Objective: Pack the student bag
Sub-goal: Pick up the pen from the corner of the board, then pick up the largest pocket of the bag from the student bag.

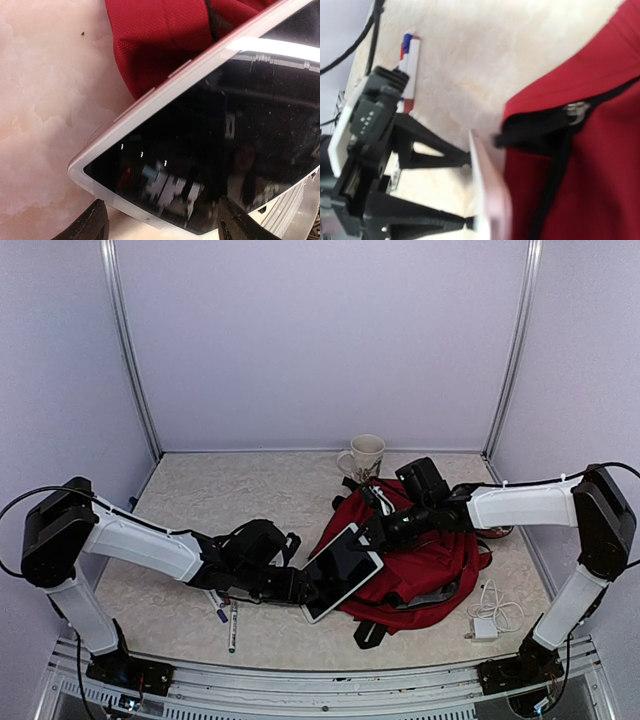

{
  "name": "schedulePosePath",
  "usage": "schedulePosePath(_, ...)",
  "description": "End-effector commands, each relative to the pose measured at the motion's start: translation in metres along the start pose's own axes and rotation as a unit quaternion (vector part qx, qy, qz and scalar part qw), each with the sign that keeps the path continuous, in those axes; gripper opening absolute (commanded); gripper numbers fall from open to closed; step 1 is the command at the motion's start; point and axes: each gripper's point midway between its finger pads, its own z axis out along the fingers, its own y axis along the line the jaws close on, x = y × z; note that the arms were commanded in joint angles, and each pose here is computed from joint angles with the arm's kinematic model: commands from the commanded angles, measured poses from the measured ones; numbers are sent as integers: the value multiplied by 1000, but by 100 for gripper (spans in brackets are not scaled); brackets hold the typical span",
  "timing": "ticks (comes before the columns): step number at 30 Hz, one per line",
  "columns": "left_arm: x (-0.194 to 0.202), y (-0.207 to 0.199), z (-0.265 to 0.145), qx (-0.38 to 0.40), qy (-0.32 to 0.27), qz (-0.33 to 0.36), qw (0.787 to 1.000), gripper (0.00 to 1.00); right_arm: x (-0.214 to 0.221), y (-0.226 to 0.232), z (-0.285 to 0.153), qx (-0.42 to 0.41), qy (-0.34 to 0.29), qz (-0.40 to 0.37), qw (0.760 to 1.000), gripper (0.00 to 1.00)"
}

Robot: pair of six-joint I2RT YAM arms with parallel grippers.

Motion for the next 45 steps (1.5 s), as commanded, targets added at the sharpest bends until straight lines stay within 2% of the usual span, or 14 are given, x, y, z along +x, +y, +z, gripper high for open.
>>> schedulePosePath(1,-8,14,-18,-41,-23,33,998,74,30,35,-11,-25,55,-48,997,0)
schedulePosePath(7,-67,-12,-71,-31,-116,88,989,86,-1,64,-71,-62,-20,-57,996,0)
schedulePosePath(11,-101,-3,-81,-22,-132,71,988,88,-19,72,-115,-65,-79,-53,993,0)
schedulePosePath(14,-118,-3,-67,-23,-120,72,990,87,-30,69,-151,-46,-136,-47,989,0)
schedulePosePath(19,-128,-15,-16,-28,-72,100,992,90,-39,31,-199,38,-219,-13,975,0)
schedulePosePath(22,-129,-21,20,-23,-42,116,992,91,-39,8,-214,76,-247,7,966,0)
schedulePosePath(26,-123,-11,61,-34,-5,114,993,90,-35,-16,-220,120,-251,20,960,0)
schedulePosePath(29,-117,2,79,-45,13,102,994,78,-32,-22,-215,125,-242,24,962,0)
schedulePosePath(31,-112,7,82,-45,20,94,994,64,-30,-25,-212,126,-236,25,963,0)
schedulePosePath(33,-108,6,80,-35,21,94,995,39,-30,-27,-210,125,-234,26,964,0)
schedulePosePath(35,-105,5,73,-30,17,88,995,1,-30,-29,-206,120,-232,29,965,0)
schedulePosePath(39,-102,20,46,-32,-14,49,998,0,-26,-35,-192,101,-218,35,970,0)
schedulePosePath(41,-103,26,19,-39,-46,27,998,0,-23,-35,-185,85,-208,37,974,0)
schedulePosePath(45,-78,44,-26,-44,-87,-25,995,0,-19,-36,-170,62,-185,39,980,0)
